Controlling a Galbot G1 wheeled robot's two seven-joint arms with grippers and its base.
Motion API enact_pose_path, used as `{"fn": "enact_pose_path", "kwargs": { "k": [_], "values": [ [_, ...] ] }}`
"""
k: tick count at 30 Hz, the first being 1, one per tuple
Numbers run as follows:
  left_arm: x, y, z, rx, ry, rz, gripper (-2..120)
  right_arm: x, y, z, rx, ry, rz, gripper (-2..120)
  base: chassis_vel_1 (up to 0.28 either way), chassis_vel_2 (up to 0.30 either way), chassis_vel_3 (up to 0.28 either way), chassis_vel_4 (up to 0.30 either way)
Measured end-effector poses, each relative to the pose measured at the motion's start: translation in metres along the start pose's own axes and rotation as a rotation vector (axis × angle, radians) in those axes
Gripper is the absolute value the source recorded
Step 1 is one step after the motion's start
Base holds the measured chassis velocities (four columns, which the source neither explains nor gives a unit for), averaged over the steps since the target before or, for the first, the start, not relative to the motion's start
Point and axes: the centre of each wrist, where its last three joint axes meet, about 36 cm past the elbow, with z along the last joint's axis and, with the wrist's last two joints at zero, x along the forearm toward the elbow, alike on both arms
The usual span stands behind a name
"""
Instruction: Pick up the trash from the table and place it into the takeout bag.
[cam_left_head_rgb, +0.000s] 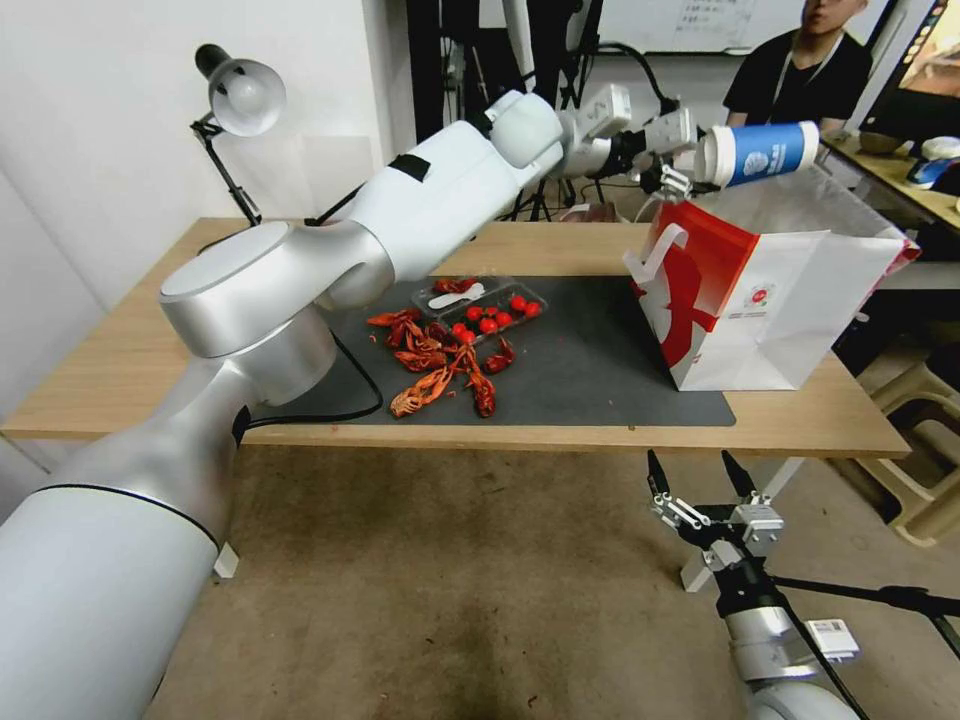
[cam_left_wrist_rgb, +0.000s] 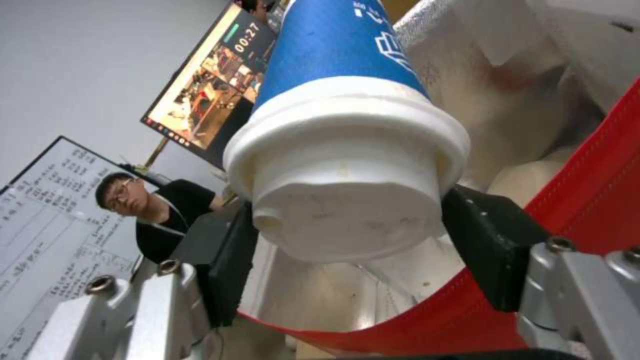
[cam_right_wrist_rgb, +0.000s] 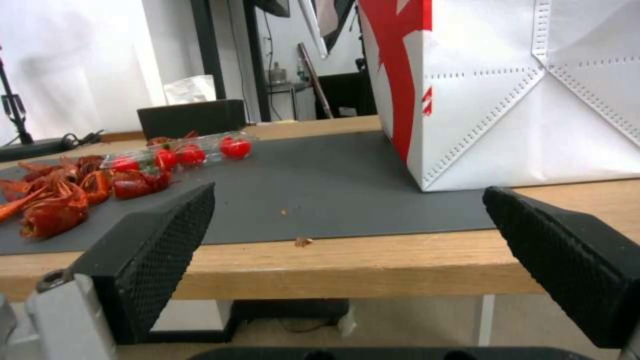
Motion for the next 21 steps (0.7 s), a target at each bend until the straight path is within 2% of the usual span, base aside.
{"fn": "enact_pose_path", "kwargs": {
  "k": [2,3,5,7,10,21],
  "values": [
    [0.0,0.0,0.0,-0.001,0.0,-0.002,69,0.0001,-0.0002,-0.0001,0.0,0.0,0.001,100,0.0,0.0,0.0,0.0],
    [-0.0001,0.0001,-0.0002,-0.002,-0.001,-0.003,76,0.0002,-0.0001,-0.0001,0.0,-0.001,0.001,100,0.0,0.0,0.0,0.0],
    [-0.0001,0.0001,-0.0003,-0.002,-0.001,-0.003,77,0.0002,-0.0001,-0.0001,0.0,-0.001,0.001,100,0.0,0.0,0.0,0.0],
    [0.0003,0.0011,-0.0012,-0.005,-0.002,-0.009,91,0.0,0.0004,-0.0001,-0.002,-0.002,0.001,100,0.0,0.0,0.0,0.0],
    [0.0007,0.0018,-0.0016,-0.007,-0.006,-0.016,97,-0.0006,0.0014,-0.0005,-0.004,-0.005,0.0,100,0.0,0.0,0.0,0.0],
    [0.0009,0.003,-0.0041,-0.009,-0.017,-0.052,100,-0.0007,0.0022,-0.0007,-0.006,-0.006,0.0,100,0.0,0.0,0.0,0.0]
  ]
}}
